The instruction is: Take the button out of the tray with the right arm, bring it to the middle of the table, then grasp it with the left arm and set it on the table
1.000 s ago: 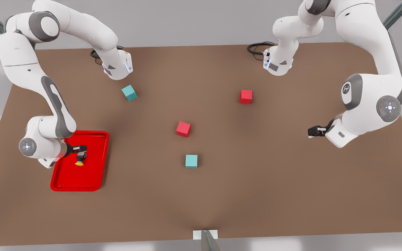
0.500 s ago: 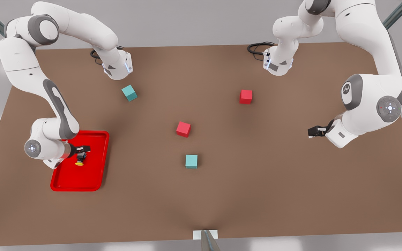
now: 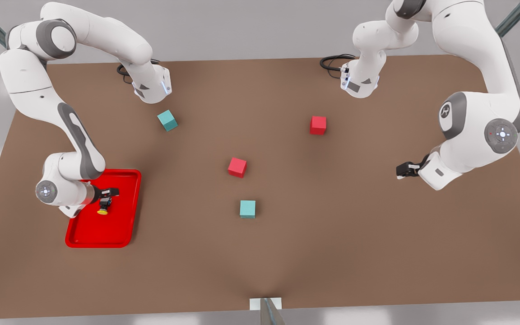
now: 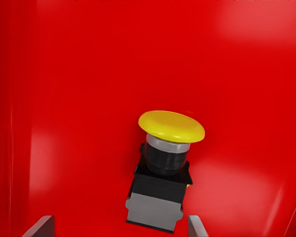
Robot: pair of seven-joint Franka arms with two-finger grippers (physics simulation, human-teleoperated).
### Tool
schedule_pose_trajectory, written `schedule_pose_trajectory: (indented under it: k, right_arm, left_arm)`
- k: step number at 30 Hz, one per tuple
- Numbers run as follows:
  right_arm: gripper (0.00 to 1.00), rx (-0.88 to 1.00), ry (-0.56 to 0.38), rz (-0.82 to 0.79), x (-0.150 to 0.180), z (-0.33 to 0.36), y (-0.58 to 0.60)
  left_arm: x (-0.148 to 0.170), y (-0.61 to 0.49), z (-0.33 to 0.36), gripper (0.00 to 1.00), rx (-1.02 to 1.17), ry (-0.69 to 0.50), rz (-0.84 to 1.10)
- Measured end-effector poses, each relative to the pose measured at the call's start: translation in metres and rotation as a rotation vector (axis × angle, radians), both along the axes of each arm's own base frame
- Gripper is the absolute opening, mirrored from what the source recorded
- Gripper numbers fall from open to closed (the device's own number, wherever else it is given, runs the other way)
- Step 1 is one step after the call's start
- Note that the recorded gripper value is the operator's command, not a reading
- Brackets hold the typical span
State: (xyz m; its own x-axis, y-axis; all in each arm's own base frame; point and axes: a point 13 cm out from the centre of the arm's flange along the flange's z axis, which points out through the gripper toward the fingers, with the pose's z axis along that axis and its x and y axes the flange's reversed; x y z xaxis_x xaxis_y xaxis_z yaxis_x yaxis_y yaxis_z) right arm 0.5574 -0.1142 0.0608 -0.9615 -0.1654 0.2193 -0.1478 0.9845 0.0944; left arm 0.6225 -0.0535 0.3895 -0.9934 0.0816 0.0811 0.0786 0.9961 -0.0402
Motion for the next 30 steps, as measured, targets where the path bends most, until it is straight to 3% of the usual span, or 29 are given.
schedule_pose_trajectory:
  k: [22,25,30]
  right_arm:
    - [1.0,-0.003,-0.026,0.005,-0.004,-0.024,0.004]
    - [0.85,-0.002,-0.026,0.002,-0.005,-0.028,0.003]
    - [0.8,-0.003,-0.032,-0.003,-0.003,-0.03,0.003]
  left_arm:
    - [0.001,-0.035,-0.045,1.0,0.0,0.074,-0.051]
    - [0.001,-0.038,-0.048,1.0,0.0,0.078,-0.055]
    - [0.001,-0.039,-0.053,1.0,0.0,0.082,-0.056]
